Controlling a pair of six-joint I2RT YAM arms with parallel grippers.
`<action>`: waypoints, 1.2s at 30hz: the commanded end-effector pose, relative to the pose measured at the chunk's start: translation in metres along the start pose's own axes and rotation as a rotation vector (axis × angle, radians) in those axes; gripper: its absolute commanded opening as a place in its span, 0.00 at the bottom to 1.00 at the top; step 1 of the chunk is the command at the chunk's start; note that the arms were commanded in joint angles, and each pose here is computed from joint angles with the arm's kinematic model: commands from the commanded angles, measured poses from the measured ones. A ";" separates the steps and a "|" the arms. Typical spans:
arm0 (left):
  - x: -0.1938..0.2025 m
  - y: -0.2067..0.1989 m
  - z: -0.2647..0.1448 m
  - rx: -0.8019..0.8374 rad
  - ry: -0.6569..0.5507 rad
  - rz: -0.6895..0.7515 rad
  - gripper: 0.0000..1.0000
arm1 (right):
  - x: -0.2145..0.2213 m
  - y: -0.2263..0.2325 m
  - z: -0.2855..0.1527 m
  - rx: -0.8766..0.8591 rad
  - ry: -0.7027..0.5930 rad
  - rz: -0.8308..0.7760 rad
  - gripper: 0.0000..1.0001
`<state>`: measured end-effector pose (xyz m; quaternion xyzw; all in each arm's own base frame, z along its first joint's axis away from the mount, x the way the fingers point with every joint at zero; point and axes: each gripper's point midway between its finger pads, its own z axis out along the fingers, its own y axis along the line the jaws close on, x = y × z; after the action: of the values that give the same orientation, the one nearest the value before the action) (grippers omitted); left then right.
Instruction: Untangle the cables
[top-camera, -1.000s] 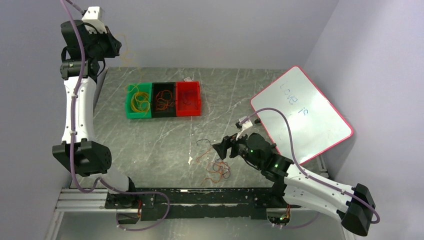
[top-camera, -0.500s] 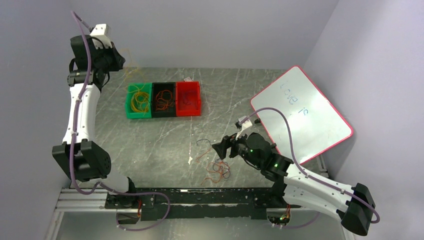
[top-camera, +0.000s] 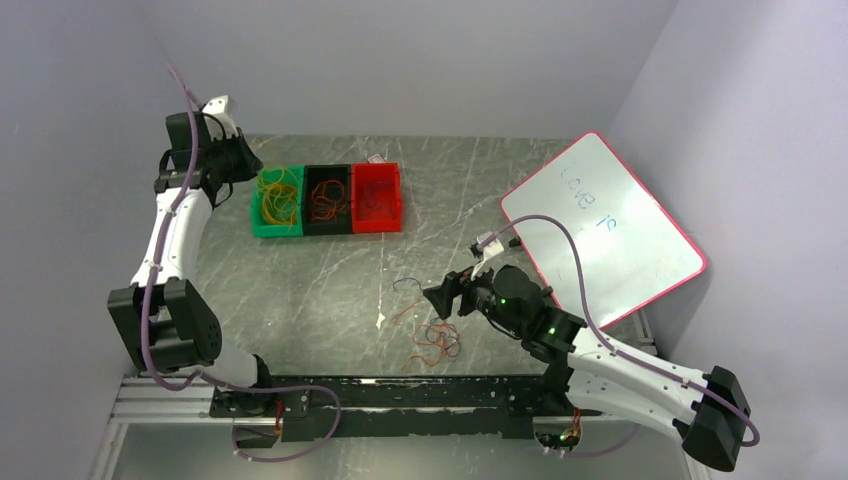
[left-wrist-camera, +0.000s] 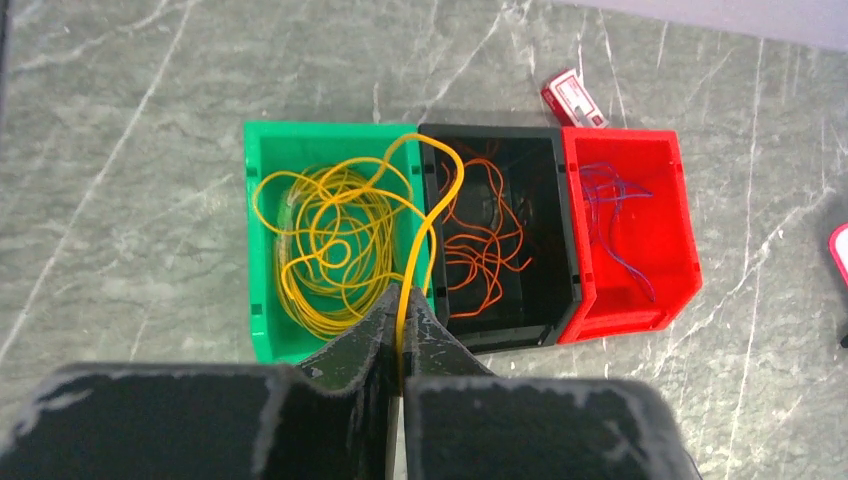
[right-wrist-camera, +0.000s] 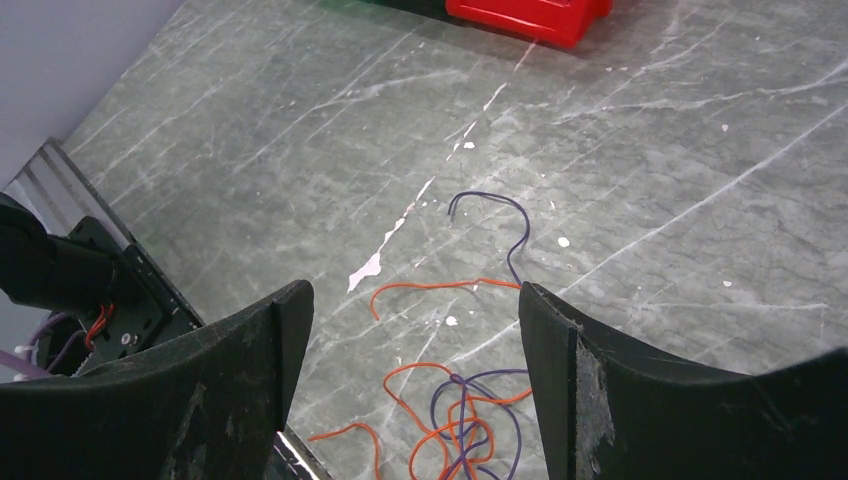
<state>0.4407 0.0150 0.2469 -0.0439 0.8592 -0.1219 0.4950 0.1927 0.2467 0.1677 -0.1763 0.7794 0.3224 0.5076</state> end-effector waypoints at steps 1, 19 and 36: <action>0.008 0.008 0.010 -0.020 -0.004 -0.031 0.07 | -0.009 0.004 -0.001 -0.015 -0.027 0.010 0.79; 0.068 0.036 0.064 -0.074 0.159 -0.133 0.07 | -0.007 0.010 0.002 -0.046 -0.016 0.012 0.79; 0.132 0.048 0.102 -0.104 0.278 -0.223 0.07 | -0.009 0.006 -0.002 -0.031 -0.026 -0.009 0.79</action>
<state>0.4560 0.0174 0.0809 -0.1386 0.9186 -0.1391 0.3430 0.1896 0.2492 0.1716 -0.1808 0.7741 0.3339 0.5065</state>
